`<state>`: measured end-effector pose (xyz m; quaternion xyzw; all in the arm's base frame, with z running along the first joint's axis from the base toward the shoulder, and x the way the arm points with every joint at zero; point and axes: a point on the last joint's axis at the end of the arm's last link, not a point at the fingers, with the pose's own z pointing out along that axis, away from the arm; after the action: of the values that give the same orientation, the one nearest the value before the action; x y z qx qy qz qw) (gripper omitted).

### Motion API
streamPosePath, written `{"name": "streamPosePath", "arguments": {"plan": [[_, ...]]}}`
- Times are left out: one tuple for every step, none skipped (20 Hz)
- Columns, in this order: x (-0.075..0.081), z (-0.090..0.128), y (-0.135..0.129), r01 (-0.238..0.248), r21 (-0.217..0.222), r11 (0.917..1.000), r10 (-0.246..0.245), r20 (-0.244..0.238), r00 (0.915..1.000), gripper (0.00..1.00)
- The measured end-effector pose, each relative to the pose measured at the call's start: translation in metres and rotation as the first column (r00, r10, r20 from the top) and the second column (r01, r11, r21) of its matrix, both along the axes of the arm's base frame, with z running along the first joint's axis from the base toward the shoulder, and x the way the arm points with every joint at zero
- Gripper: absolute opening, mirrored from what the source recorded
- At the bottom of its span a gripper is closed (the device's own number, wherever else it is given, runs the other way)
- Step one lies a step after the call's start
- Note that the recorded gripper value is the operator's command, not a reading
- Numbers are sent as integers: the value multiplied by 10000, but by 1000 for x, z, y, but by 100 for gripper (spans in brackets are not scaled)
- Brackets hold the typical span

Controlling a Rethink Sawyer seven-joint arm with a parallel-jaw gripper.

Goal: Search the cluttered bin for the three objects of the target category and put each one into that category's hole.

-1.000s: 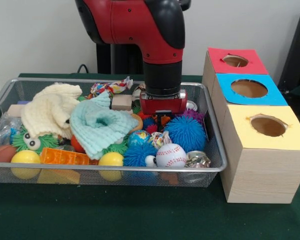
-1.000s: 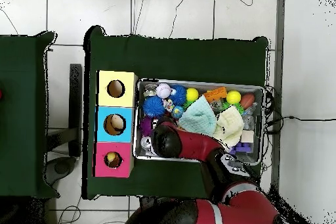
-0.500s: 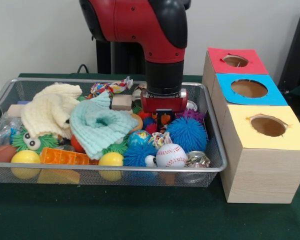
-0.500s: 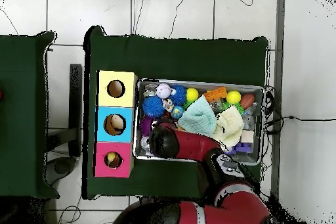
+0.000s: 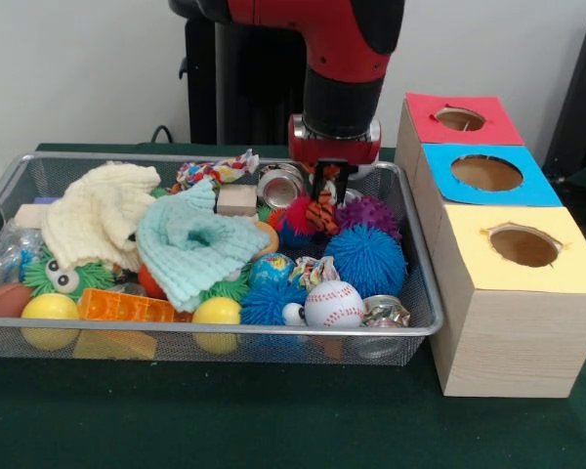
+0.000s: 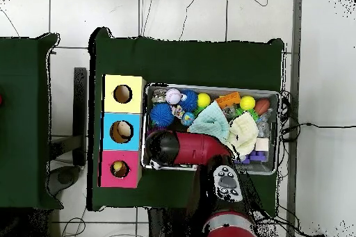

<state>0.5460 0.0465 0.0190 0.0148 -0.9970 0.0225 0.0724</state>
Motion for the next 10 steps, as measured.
{"name": "streamPosePath", "arguments": {"plan": [[-1, 5, 0, -10, -46, 10000, 9, -214, 9998, 0], [-3, 10, 0, -11, -84, 10000, 7, -414, 9991, 0], [-4, 17, -1, -3, -140, 9999, -6, -639, 9980, 0], [-5, 21, -2, 0, -178, 9998, -13, -746, 9972, 0], [-6, 26, -3, 21, -229, 9997, -40, -830, 9965, 0], [-6, 31, -5, 42, -281, 9996, -67, -913, 9958, 0], [-6, 35, -7, 66, -322, 9995, -94, -899, 9959, 0], [-5, 38, -8, 90, -363, 9993, -122, -885, 9960, 0], [-4, 41, -11, 117, -402, 9991, -150, -823, 9965, 0], [-3, 43, -12, 131, -421, 9990, -164, -788, 9968, 0]]}}
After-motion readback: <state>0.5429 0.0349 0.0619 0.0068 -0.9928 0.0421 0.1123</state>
